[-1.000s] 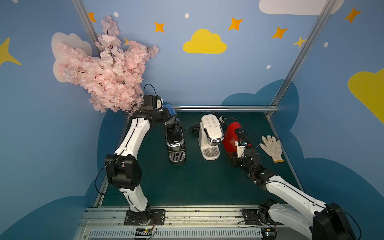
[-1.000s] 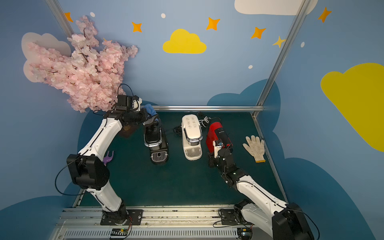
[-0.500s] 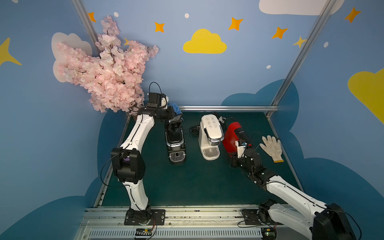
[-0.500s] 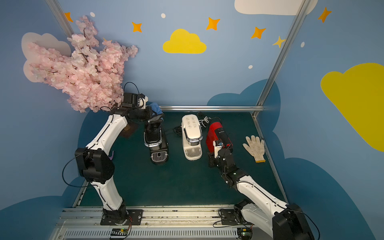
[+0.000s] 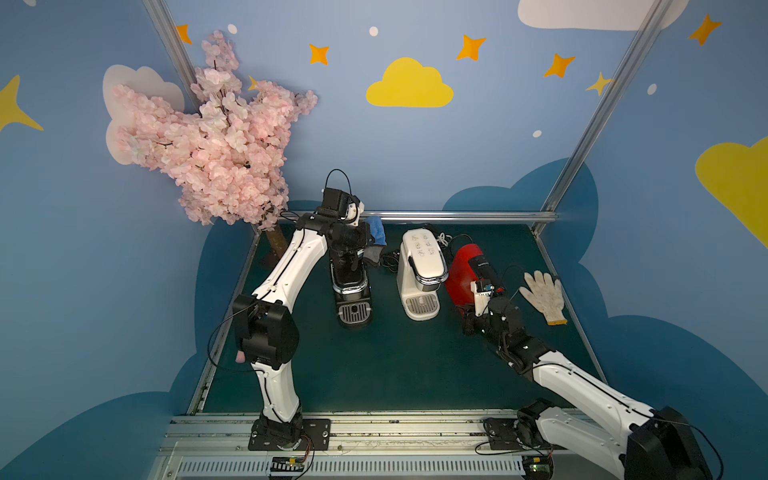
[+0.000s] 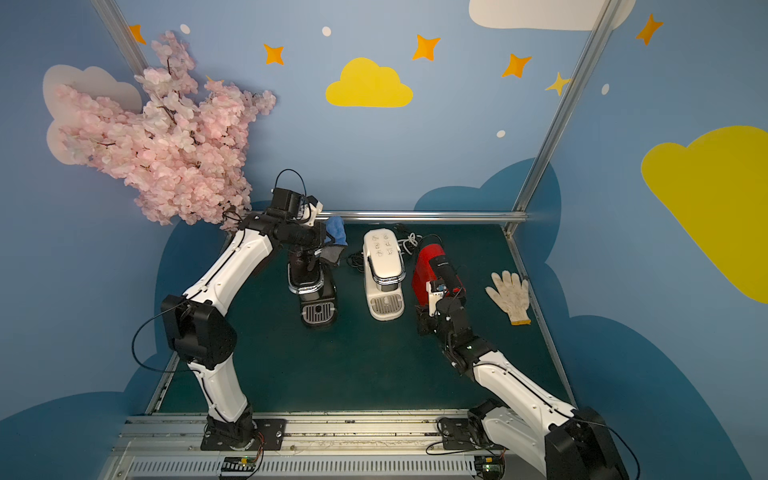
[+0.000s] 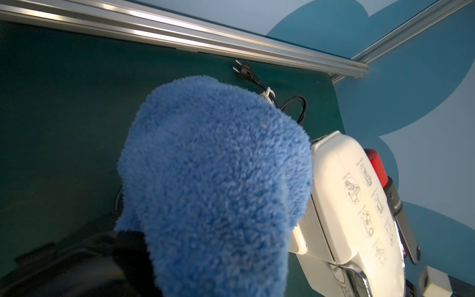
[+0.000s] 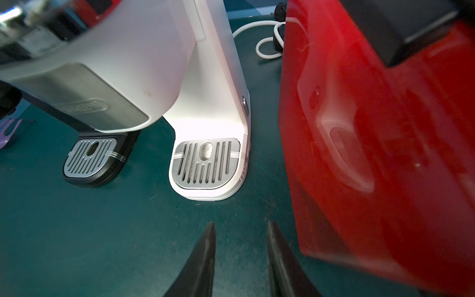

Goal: Wipe the surface of a coffee machine
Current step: Wipe the dirt from the surface of the coffee machine.

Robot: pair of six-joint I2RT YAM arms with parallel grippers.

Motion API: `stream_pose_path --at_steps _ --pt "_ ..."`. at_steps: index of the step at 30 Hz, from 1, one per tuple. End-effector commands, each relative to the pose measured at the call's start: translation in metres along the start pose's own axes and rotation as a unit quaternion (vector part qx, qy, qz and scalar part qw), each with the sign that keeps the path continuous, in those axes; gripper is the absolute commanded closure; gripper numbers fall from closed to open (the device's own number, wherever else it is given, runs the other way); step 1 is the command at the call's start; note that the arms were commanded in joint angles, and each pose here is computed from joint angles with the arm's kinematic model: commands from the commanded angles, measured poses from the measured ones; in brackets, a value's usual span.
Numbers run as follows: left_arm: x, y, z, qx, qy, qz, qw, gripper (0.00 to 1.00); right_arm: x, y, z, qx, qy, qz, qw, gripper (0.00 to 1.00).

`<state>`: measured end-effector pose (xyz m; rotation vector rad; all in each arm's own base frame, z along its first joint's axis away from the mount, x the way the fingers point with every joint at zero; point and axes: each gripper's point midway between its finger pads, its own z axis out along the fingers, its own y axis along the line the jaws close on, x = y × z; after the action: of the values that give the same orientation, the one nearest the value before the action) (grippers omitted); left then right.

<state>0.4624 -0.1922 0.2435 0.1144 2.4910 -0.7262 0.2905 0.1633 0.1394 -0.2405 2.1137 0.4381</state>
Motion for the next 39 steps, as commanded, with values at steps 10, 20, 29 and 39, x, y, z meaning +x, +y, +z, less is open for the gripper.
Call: stream_pose_path --at_steps 10,20,29,39 --pt "0.046 0.048 -0.019 -0.119 0.045 -0.01 0.992 0.97 -0.014 0.003 -0.004 0.0 -0.02 -0.001 1.0 0.66" --pt "0.012 0.079 -0.068 -0.081 -0.111 -0.078 0.987 0.97 -0.014 -0.001 -0.004 0.009 -0.022 0.007 1.0 0.66" --pt "0.008 0.062 -0.071 0.001 -0.113 -0.092 0.989 0.97 -0.011 0.003 0.0 0.001 -0.015 0.008 1.0 0.66" --pt "0.007 0.041 -0.067 0.036 -0.11 -0.089 0.989 0.97 -0.01 0.003 0.002 0.001 -0.01 0.005 1.0 0.66"
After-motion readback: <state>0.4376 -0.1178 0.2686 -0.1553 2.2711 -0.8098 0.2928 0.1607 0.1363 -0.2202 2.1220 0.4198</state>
